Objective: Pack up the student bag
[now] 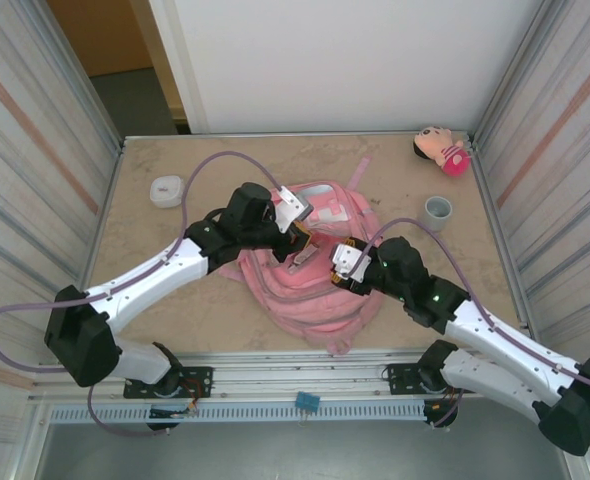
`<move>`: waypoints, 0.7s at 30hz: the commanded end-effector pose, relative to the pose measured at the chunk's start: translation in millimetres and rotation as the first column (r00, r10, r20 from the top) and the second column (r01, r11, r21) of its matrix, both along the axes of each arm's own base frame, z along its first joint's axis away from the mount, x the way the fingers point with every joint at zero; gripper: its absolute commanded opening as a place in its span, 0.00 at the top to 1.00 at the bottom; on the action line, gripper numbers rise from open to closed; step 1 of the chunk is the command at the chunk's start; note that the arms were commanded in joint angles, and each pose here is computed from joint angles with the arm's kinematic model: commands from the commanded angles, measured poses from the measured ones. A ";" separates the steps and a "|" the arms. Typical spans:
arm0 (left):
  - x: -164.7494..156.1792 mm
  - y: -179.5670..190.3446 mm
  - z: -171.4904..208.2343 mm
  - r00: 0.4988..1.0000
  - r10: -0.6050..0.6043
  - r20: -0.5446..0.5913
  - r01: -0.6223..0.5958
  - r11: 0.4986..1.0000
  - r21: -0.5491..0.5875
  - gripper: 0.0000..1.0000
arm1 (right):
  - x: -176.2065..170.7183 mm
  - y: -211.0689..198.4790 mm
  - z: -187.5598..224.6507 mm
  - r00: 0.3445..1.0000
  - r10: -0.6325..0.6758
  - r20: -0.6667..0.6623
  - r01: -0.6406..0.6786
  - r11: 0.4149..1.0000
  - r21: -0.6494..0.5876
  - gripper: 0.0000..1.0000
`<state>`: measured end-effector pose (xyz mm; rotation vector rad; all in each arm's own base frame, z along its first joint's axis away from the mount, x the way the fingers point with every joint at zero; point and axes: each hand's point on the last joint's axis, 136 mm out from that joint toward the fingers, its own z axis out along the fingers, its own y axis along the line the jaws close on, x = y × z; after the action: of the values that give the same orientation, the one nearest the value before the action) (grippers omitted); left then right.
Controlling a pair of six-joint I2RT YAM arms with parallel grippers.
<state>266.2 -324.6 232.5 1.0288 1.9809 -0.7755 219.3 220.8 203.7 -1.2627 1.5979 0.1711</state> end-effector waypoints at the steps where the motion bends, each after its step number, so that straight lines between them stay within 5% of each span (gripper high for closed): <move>1: 1.9 -1.2 54.2 0.988 -0.012 0.152 0.031 0.992 -0.125 1.00 | -13.8 5.4 18.2 0.987 -0.021 -0.156 0.055 0.975 0.217 0.41; 4: 2.8 -1.5 52.4 0.990 -0.004 0.140 0.022 0.991 -0.129 1.00 | -16.7 3.7 27.8 0.922 -0.080 -0.380 0.236 0.894 0.382 0.40; 9: 5.9 -1.5 55.1 0.995 0.046 0.087 -0.030 0.984 -0.178 1.00 | -15.7 1.8 10.7 0.637 -0.117 -0.762 0.619 0.667 0.415 0.43; 17: 20.1 7.3 49.8 0.971 0.232 -0.059 -0.239 0.939 -0.248 1.00 | -19.3 51.9 -4.6 0.278 0.186 -0.942 0.847 0.416 0.332 0.43; 21: 23.0 2.0 48.8 0.956 0.268 -0.119 -0.292 0.911 -0.293 1.00 | -15.6 67.4 -22.1 0.165 0.159 -0.973 0.897 0.387 0.215 0.43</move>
<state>272.5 -319.8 223.0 0.7225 2.1013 -0.8525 198.6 275.4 178.5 0.1978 2.3008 1.2686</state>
